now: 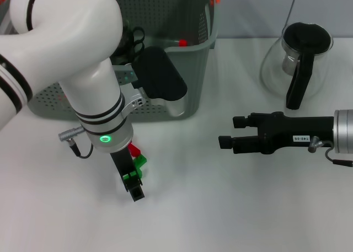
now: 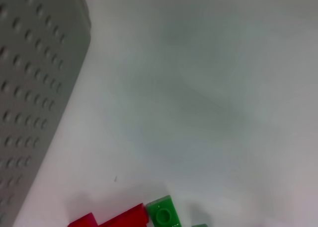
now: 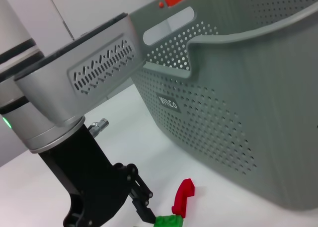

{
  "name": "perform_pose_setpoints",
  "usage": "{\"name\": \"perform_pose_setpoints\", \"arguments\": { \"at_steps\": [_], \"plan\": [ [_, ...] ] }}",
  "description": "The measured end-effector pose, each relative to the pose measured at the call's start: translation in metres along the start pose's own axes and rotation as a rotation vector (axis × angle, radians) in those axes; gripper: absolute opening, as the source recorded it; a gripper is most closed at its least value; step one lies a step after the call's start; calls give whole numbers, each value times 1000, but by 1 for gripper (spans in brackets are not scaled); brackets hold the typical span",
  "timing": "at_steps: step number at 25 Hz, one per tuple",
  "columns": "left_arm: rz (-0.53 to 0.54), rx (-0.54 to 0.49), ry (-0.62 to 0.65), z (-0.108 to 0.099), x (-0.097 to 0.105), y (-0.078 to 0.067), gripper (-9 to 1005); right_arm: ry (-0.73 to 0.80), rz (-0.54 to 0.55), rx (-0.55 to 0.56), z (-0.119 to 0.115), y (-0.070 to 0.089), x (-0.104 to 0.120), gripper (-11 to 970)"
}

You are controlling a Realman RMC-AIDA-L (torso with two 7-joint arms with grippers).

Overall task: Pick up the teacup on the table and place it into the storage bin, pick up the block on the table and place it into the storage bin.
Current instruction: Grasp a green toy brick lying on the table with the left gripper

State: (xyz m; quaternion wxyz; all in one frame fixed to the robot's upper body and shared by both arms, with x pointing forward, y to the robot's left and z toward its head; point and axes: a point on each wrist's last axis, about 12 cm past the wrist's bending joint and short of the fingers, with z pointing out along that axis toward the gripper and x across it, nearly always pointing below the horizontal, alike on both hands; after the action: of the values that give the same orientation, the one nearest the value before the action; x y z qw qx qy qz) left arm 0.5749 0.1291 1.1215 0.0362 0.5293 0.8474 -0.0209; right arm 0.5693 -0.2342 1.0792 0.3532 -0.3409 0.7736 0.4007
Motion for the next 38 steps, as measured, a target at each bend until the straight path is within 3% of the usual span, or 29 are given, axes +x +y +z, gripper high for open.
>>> {"name": "perform_pose_setpoints", "arguments": {
  "at_steps": [29,38],
  "plan": [
    [15,-7,15,3,1,-1,671,-2,2,9,-1,-1,0,884],
    [14,-30,12,3,0,1,359,-2,3,9,-1,-1,1,884]
  ]
}}
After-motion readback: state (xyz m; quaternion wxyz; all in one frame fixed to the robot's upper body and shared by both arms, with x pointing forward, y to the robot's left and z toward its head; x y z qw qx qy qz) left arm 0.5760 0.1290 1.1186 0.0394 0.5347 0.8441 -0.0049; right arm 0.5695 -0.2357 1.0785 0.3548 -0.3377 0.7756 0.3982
